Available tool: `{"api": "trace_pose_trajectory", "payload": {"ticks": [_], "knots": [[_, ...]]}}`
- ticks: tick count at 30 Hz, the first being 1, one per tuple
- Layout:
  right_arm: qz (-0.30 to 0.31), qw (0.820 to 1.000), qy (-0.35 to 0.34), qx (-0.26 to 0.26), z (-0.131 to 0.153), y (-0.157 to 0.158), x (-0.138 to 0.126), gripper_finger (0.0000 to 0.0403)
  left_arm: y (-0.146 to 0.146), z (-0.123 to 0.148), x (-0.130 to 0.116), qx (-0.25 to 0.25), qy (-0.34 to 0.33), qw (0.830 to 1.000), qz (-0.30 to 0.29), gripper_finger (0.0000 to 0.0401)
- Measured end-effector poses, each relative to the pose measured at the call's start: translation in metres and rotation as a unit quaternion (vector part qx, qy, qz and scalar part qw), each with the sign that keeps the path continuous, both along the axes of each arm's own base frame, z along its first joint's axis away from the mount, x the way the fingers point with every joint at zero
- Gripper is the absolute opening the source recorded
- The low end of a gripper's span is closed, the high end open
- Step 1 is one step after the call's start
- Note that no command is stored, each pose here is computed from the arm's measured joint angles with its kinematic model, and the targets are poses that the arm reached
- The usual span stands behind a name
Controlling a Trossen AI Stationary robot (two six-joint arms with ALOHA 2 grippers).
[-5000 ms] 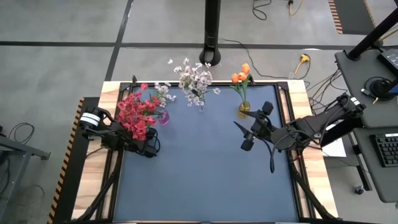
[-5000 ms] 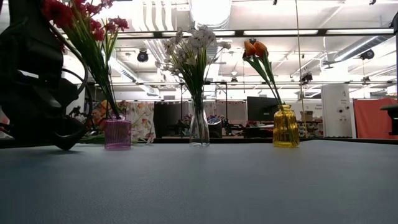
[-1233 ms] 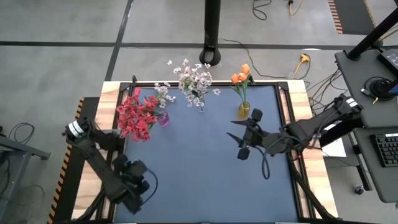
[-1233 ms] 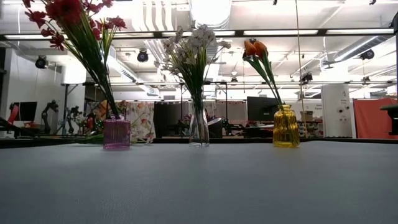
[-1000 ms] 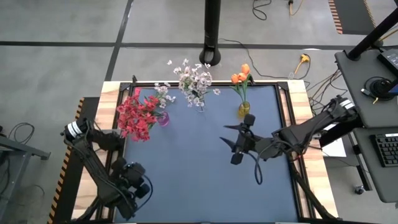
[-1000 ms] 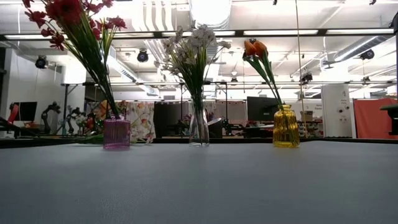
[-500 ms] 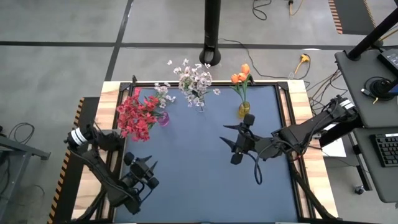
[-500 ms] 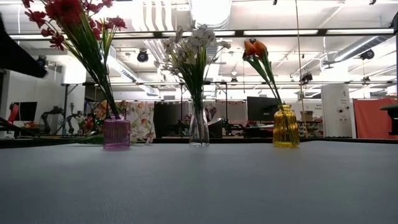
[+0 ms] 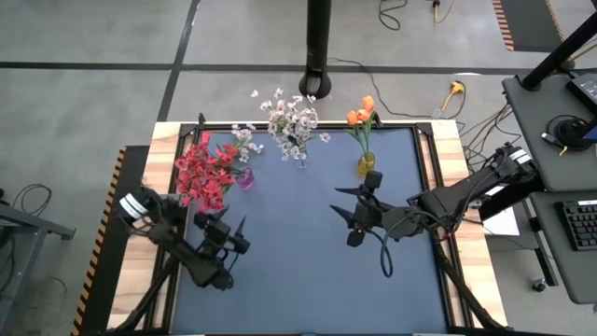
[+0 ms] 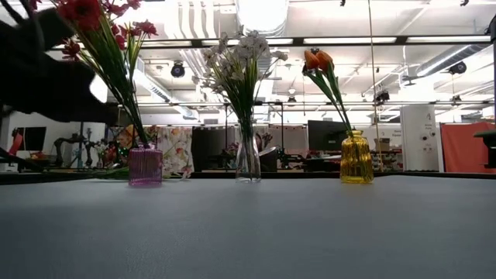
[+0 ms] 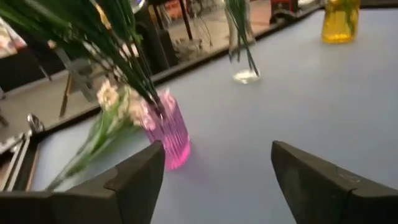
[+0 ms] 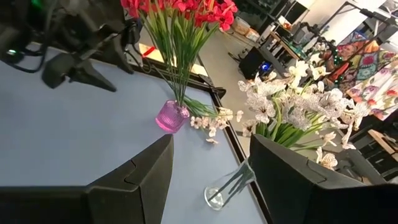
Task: Sort flowers into vase by color
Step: Adjust the purple vase
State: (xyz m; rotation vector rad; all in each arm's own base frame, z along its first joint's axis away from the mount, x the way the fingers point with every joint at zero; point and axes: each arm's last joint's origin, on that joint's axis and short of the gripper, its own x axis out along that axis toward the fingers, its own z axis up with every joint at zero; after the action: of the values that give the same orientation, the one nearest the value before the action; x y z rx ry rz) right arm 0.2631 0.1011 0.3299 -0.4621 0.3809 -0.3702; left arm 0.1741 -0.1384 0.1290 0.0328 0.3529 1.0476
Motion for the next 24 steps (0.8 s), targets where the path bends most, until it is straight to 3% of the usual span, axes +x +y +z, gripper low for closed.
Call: {"api": "trace_pose_trajectory", "payload": {"ticks": [5,10,24], "knots": [[-0.001,1.0,0.013,-0.004,-0.003,-0.001,-0.001,0.0206,0.02,-0.012,-0.001,0.013,-0.012,1.0,0.014,0.0288],[-0.005,1.0,0.022,-0.007,-0.004,-0.001,-0.002,0.0206,0.033,-0.028,-0.006,0.016,-0.062,0.998,-0.01,0.0288],[-0.006,1.0,0.022,-0.006,-0.004,-0.001,-0.003,0.0206,0.069,-0.048,-0.009,0.044,-0.071,0.996,0.023,0.0288]]}}
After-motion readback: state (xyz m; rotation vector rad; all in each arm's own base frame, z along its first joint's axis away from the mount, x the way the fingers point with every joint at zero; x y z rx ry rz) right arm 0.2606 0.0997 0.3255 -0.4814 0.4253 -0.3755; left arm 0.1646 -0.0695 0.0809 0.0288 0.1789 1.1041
